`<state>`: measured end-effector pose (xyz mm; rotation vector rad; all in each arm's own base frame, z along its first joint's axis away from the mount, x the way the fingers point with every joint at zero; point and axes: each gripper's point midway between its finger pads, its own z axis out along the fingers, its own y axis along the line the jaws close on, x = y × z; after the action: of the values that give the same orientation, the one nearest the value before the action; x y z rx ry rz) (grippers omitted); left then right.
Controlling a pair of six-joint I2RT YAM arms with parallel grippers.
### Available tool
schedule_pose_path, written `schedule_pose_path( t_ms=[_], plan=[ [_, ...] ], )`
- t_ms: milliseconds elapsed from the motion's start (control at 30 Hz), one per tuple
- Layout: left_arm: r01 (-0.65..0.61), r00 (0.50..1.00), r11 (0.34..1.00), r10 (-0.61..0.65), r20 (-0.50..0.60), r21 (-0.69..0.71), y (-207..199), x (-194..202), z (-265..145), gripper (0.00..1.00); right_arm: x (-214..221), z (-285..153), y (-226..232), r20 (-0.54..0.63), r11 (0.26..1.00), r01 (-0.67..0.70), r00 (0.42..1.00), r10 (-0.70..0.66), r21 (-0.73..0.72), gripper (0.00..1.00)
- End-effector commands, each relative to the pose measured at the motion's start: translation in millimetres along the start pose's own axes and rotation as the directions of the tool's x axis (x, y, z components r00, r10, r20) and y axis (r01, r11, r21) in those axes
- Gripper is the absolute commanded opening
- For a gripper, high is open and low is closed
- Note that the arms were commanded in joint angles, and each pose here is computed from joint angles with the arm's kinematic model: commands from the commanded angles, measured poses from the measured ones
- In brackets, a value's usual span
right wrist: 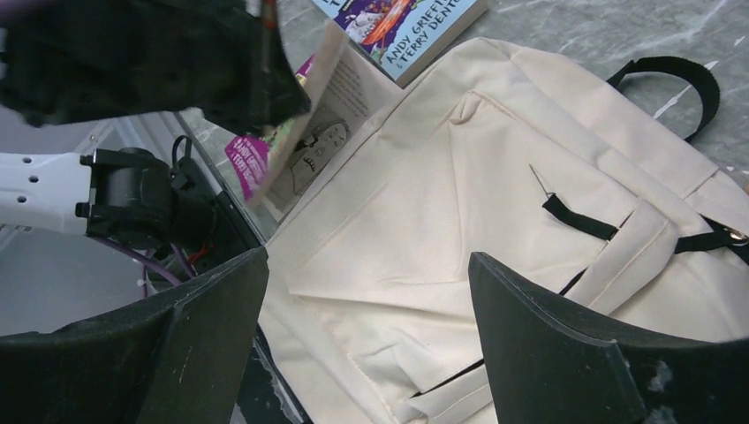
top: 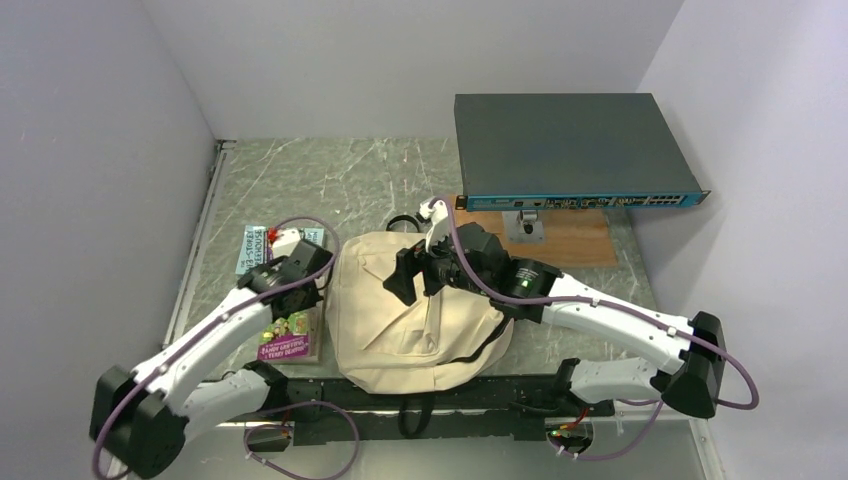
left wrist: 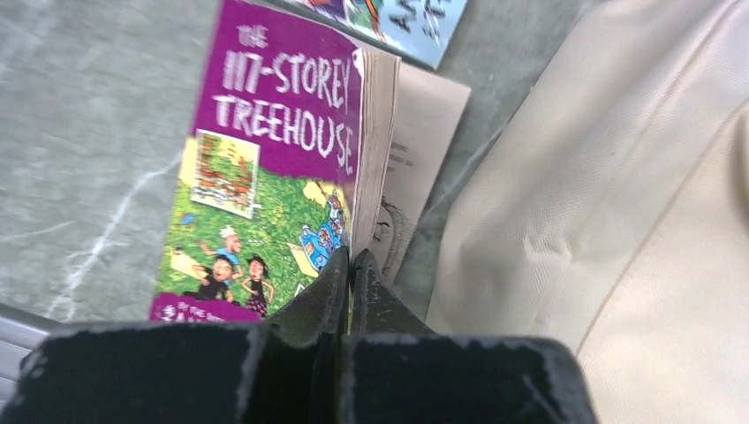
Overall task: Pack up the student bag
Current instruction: Pick up the book from the center of the board.
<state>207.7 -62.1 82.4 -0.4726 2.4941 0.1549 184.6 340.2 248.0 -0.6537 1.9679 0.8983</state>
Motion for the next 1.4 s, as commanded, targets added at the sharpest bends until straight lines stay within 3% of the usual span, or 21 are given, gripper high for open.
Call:
schedule_pose_path(
  t_ms=[0,167,300,600,733,1033,1367],
  plan=[
    [0.048,0.983,0.999,-0.047,0.179,0.003,21,-43,-39,0.00,-24,6,20,0.056,0.996,-0.033,0.998,0.038,-0.078,0.87],
    [0.074,0.959,0.993,-0.096,0.268,0.093,21,-64,-65,0.00,-34,25,42,0.058,0.981,-0.082,0.994,0.093,-0.178,0.88],
    [0.063,0.956,0.991,-0.094,0.278,0.119,18,-68,-70,0.00,-31,51,67,0.034,0.953,-0.142,0.987,0.157,-0.268,0.86],
    [0.042,0.956,0.990,-0.080,0.281,0.136,15,-65,-67,0.00,26,104,99,-0.066,0.938,-0.196,0.981,0.184,-0.285,0.81],
    [0.039,0.957,0.988,-0.079,0.280,0.147,14,-62,-65,0.00,43,116,113,-0.090,0.917,-0.216,0.976,0.197,-0.335,0.72],
    [0.011,0.959,0.984,-0.062,0.278,0.180,6,-59,-60,0.00,82,143,136,-0.117,0.884,-0.224,0.974,0.193,-0.411,0.75],
    [0.018,0.958,0.974,-0.081,0.275,0.224,-1,-53,-53,0.00,98,166,140,-0.119,0.850,-0.323,0.946,0.301,-0.417,0.76]
  ],
)
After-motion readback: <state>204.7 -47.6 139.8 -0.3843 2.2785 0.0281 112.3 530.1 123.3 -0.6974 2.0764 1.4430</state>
